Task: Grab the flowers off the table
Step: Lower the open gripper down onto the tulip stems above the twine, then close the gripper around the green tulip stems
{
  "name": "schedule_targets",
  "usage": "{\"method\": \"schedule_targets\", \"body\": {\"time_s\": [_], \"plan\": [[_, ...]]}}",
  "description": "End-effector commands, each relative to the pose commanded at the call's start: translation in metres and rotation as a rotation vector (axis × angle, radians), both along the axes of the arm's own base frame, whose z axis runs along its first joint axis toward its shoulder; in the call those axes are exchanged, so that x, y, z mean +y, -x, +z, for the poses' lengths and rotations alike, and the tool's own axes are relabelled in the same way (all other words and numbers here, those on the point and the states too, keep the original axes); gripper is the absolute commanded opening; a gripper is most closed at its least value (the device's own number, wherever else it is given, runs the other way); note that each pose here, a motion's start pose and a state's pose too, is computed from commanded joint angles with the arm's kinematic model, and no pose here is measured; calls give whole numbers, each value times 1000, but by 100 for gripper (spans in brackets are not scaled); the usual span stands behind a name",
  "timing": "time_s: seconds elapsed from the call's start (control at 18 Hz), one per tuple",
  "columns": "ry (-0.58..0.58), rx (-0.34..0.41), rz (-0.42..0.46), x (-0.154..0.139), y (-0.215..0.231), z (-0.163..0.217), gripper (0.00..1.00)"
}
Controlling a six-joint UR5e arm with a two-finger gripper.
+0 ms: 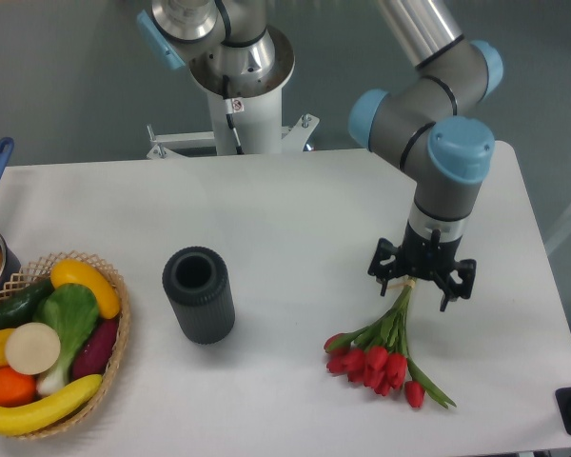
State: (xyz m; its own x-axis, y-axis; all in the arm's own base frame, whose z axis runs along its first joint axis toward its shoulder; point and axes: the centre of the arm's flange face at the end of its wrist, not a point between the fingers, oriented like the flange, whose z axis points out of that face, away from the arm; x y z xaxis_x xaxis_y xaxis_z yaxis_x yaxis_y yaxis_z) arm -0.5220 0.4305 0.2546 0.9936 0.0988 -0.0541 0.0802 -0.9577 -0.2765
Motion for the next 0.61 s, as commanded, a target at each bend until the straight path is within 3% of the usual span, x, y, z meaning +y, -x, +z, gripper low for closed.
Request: {"method": "schedule_targets", "body": {"time_s": [0.61], "plan": [[21, -18, -58, 2, -2, -30, 100]]}}
